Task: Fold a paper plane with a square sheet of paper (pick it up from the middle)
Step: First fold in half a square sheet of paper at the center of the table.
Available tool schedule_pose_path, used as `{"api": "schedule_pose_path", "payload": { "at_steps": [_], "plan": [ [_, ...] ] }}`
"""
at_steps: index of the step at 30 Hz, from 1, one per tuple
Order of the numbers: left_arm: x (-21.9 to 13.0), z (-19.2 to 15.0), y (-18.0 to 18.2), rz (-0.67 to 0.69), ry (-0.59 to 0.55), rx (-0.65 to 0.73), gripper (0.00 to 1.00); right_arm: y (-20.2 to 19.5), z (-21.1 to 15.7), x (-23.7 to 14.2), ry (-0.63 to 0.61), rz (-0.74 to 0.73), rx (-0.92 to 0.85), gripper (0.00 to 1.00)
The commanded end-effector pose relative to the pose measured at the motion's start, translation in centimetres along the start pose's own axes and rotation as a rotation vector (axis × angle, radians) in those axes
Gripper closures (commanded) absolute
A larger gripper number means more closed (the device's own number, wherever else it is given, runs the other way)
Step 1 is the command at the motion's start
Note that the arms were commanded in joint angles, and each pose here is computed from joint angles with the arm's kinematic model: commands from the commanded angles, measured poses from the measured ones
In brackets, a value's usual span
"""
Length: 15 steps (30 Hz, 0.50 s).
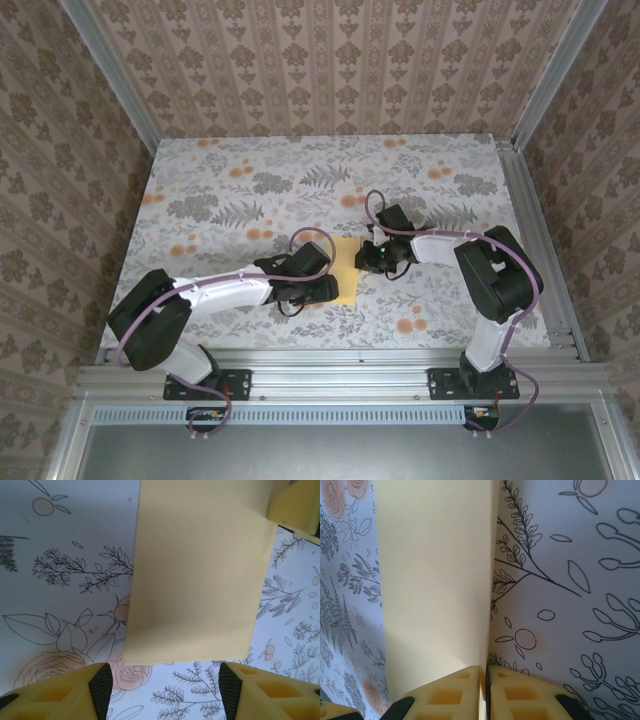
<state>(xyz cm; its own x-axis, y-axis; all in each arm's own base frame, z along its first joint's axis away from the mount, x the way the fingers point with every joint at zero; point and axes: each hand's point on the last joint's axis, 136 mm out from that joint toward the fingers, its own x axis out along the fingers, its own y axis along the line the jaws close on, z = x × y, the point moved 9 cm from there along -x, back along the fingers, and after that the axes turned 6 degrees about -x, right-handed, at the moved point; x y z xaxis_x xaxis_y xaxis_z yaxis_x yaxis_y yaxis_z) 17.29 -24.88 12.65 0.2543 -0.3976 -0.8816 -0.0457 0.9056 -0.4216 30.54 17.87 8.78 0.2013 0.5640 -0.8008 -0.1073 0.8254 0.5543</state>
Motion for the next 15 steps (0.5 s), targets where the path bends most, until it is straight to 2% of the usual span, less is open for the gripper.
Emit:
{"api": "schedule_pose_path", "payload": {
  "at_steps": [1,15],
  "plan": [
    [0.9,-0.2,0.4,0.069,-0.046,-0.036,0.4,-0.2,-0.3,0.2,0.026,-0.051,-0.009,0.86],
    [2.4,-0.6,-0.3,0.062,-0.046,-0.045,0.49,-0.2,-0.6,0.3,0.018,-0.056,0.013,0.87]
  ]
}}
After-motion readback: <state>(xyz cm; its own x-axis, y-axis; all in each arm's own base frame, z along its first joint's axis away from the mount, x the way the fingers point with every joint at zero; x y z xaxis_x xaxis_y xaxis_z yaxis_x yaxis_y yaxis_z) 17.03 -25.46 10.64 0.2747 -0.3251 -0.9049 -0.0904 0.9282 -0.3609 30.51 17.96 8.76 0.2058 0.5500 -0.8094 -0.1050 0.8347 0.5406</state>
